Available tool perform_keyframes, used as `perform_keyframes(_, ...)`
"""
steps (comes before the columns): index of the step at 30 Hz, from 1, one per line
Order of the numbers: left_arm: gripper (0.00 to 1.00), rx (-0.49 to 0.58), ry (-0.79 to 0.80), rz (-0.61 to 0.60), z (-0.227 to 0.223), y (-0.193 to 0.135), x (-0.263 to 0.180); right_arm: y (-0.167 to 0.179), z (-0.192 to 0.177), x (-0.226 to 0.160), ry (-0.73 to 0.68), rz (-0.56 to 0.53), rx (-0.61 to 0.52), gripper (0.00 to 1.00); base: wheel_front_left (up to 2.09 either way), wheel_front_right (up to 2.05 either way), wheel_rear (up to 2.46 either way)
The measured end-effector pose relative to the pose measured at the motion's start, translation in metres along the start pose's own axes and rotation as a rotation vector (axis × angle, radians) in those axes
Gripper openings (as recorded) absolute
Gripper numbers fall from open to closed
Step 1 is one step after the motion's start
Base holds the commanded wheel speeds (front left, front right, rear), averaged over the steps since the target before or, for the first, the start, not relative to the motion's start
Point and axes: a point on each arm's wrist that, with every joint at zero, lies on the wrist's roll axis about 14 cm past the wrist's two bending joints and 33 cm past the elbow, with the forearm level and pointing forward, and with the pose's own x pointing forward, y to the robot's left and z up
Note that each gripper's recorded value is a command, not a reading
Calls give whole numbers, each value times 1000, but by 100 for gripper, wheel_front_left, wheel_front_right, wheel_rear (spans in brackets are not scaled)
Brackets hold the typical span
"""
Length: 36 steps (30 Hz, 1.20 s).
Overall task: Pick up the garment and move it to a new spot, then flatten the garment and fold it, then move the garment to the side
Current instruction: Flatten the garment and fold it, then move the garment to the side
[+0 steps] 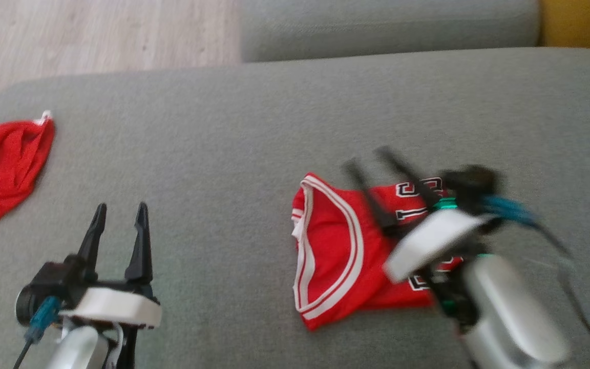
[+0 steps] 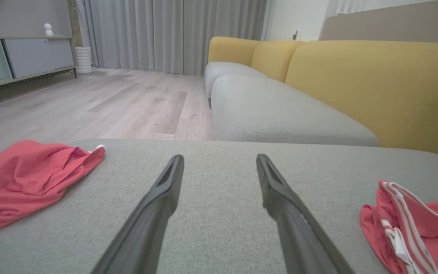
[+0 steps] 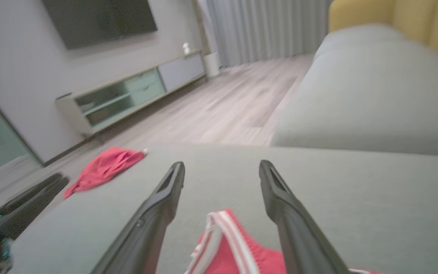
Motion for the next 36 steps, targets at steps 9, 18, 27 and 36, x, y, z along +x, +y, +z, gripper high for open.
perform_keyframes(9, 100, -4, -3, -13, -2, -8, -14, -108, 9, -100, -82, -412, -92, 100, 0, 0, 0)
perform_keyframes(18, 100, 19, -19, -17, 3, -8, -16, -132, -3, -129, -37, -505, -108, 100, 0, 0, 0)
perform_keyframes(27, 100, 15, -7, -13, -1, -8, -14, -133, -18, -129, 4, -509, -90, 100, 0, 0, 0)
perform_keyframes(36, 100, 15, 17, -9, -9, -6, -11, -118, -24, -103, 54, -449, -14, 100, 0, 0, 0)
